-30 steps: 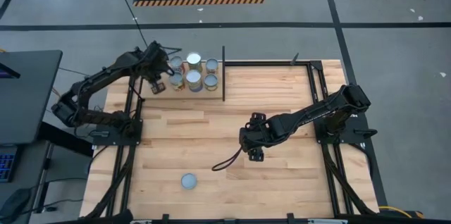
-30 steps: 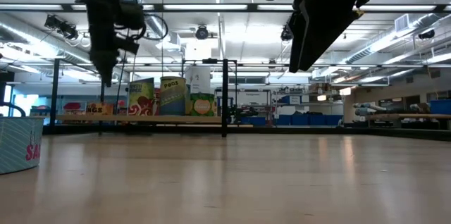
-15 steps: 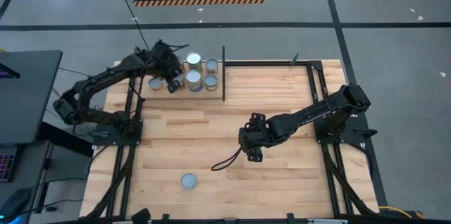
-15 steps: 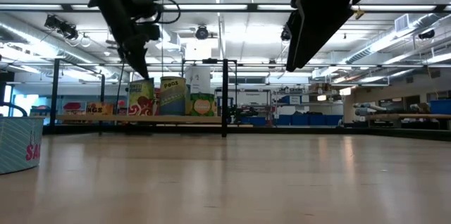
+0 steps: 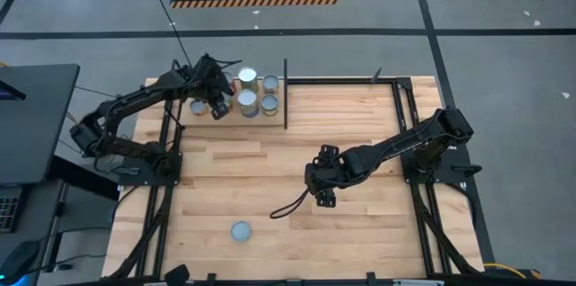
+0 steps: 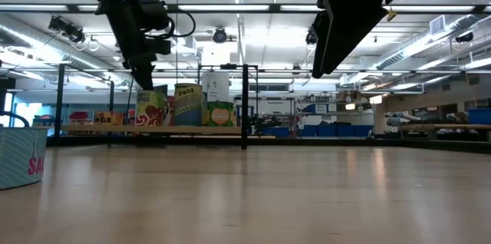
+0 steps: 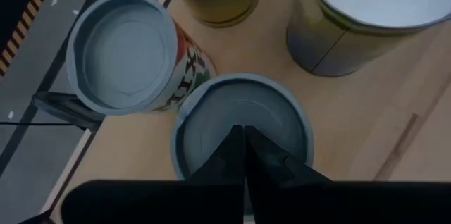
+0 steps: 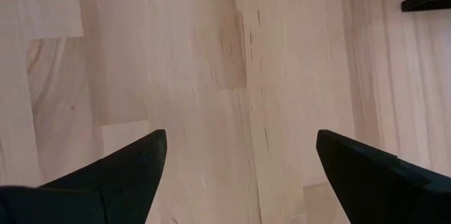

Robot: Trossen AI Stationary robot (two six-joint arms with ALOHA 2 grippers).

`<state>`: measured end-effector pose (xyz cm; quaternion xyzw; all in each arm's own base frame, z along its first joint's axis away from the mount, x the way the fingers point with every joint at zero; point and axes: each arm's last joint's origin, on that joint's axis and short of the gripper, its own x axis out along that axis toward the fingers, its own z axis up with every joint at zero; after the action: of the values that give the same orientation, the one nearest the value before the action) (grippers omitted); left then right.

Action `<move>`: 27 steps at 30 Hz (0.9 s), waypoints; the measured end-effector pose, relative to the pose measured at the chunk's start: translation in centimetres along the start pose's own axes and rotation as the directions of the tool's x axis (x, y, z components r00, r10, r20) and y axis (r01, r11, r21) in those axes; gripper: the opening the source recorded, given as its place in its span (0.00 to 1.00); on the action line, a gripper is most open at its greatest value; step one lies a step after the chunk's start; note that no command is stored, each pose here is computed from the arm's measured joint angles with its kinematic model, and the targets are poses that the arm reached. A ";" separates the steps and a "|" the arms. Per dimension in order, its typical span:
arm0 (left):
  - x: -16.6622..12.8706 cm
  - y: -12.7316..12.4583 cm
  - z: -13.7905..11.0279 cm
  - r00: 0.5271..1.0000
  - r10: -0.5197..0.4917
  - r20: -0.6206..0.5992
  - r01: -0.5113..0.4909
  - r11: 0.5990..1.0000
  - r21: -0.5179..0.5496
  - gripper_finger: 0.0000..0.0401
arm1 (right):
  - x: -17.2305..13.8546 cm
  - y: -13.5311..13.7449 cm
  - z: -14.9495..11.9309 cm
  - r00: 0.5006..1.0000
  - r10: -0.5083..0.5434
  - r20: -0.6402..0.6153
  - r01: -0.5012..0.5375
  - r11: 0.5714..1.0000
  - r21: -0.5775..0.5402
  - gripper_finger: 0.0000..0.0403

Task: Pick and place cans onto a shelf
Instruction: Adjust the canned goods on the shelf

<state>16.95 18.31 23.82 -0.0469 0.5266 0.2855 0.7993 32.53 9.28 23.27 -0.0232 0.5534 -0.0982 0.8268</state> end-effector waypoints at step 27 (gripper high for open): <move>0.1 2.9 3.5 0.968 0.145 0.204 -0.103 0.974 -0.204 0.02 | 0.2 -0.4 0.7 0.999 -0.011 0.053 0.011 1.000 0.005 0.93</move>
<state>18.37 22.03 25.91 -0.0588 0.4077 0.3880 0.8245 33.16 8.80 23.46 -0.0270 0.5309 -0.1032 0.8407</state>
